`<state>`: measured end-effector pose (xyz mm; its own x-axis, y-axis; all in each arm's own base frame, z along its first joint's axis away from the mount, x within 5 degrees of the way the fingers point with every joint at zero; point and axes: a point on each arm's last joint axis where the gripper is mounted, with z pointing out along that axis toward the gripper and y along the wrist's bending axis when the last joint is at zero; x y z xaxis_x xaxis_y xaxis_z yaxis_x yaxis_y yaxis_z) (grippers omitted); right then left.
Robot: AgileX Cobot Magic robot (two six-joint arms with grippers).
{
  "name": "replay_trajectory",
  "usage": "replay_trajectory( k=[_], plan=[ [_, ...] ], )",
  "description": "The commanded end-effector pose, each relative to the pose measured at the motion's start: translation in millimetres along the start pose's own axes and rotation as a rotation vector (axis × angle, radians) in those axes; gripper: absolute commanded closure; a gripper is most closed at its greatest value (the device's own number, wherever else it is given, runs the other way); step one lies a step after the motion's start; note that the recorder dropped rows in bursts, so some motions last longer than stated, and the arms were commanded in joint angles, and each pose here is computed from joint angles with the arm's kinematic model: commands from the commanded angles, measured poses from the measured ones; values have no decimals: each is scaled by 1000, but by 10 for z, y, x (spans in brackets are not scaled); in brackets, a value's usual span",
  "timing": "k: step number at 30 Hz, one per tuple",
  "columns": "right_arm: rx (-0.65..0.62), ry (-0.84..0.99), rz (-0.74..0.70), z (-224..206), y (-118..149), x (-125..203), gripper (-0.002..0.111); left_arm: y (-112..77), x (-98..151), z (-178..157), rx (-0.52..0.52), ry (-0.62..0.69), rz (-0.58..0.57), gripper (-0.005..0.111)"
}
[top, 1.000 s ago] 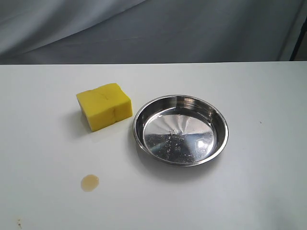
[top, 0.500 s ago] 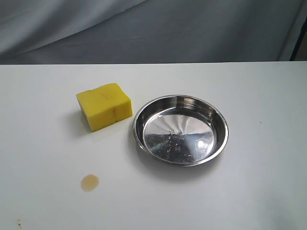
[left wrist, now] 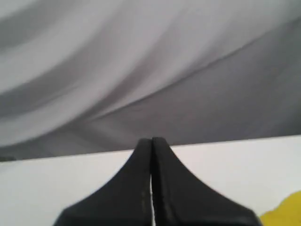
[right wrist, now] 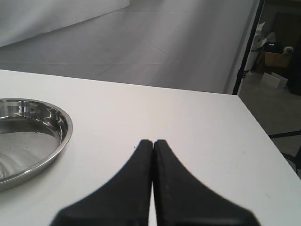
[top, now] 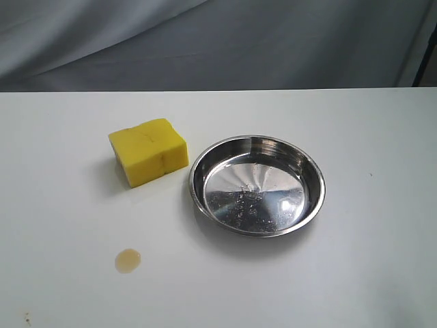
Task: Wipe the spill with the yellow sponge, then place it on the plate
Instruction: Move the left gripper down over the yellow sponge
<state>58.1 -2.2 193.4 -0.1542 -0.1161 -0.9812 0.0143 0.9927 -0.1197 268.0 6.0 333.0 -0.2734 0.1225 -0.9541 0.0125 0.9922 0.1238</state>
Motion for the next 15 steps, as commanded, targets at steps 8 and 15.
replay_trajectory(
  k=[8,15],
  plan=[
    [-4,-4,9,3,4,3,108,-17,-75,619,99,524,47,107],
    [-4,-4,9,3,4,3,108,-122,-82,863,225,589,23,107]
  ],
)
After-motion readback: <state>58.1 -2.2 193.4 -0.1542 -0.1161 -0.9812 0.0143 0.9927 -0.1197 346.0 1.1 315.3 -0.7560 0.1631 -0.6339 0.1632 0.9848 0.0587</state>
